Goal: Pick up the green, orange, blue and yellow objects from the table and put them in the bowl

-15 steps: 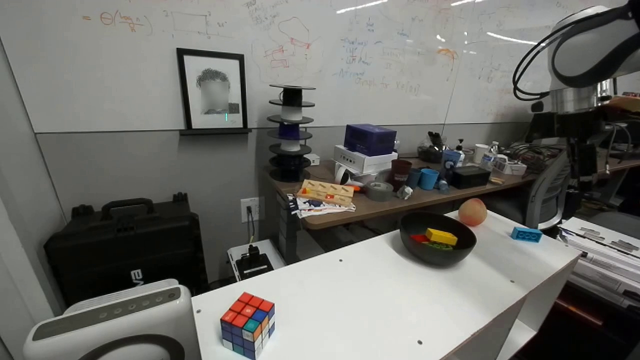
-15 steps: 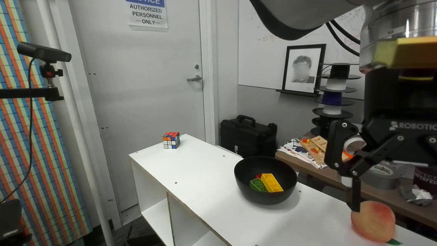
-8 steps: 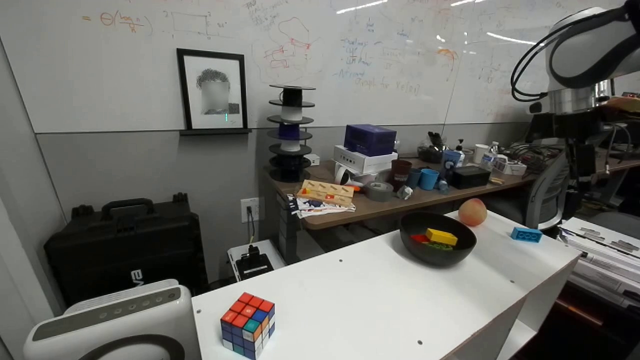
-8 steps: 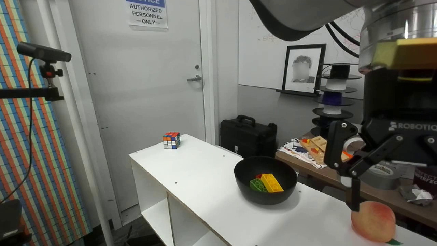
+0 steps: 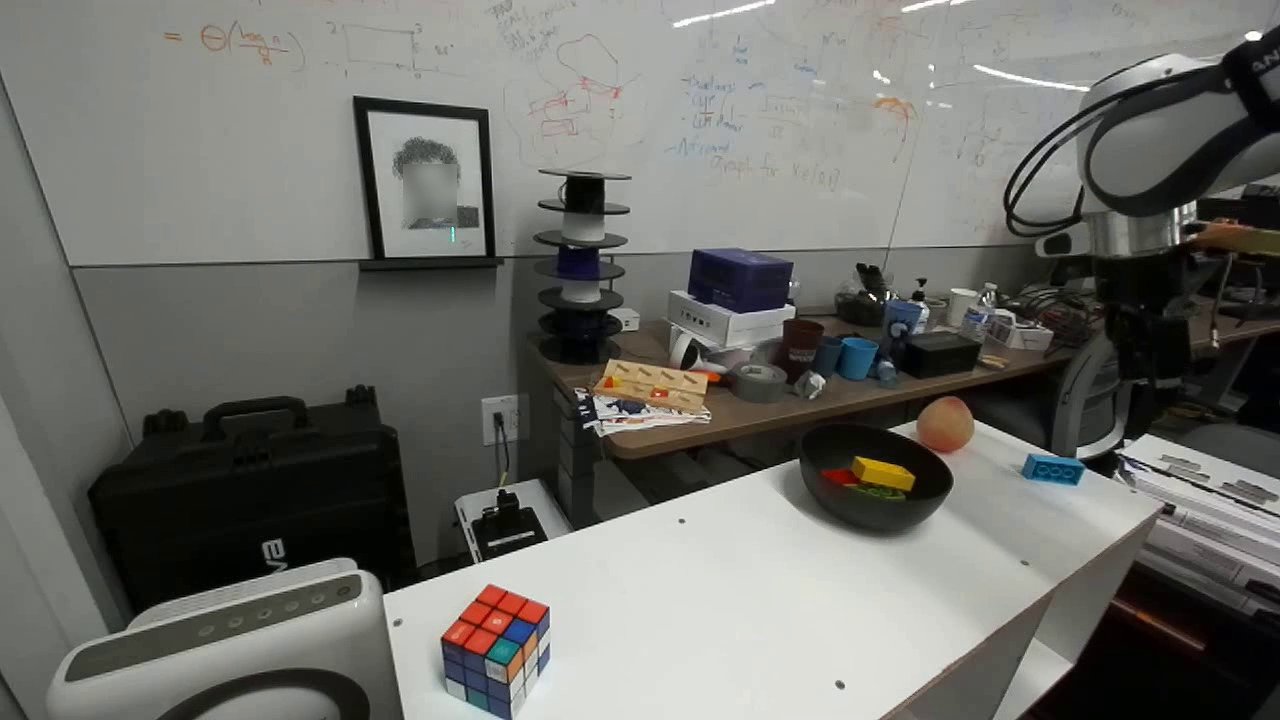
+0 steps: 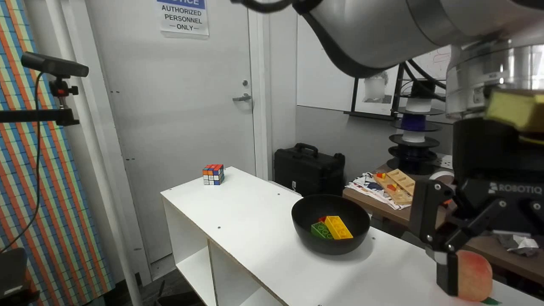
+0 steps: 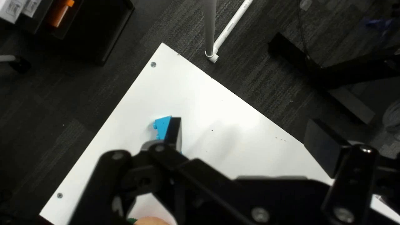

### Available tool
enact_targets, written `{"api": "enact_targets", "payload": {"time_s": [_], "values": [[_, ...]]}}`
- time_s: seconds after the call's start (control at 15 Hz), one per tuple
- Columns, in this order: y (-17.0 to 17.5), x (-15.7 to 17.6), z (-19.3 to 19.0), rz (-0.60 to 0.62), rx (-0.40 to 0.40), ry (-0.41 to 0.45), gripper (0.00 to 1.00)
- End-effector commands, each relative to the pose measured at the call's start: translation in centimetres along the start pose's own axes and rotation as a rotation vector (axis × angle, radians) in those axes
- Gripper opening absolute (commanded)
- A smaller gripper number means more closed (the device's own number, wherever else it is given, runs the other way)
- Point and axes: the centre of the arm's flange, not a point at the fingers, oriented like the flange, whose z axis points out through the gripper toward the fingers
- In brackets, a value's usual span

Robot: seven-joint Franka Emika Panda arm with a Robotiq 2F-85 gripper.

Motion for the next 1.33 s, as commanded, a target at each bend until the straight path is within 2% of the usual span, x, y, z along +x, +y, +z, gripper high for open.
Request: {"api": "enact_targets", "payload": {"time_s": [0.0, 0.2, 0.4, 0.67, 1.27], "values": [[2.8, 1.2, 3.1, -0.190, -0.047, -0.009, 1.00], [3.8, 1.9, 6.3, -0.221, -0.097, -0.042, 1.00], [4.3, 2.6, 8.8, -0.236, -0.140, 0.045, 1.00], [5.1, 3.5, 10.4, -0.256, -0.194, 0.081, 1.00], [6.7, 5.3, 13.1, -0.257, -0.174, 0.089, 1.00]]}}
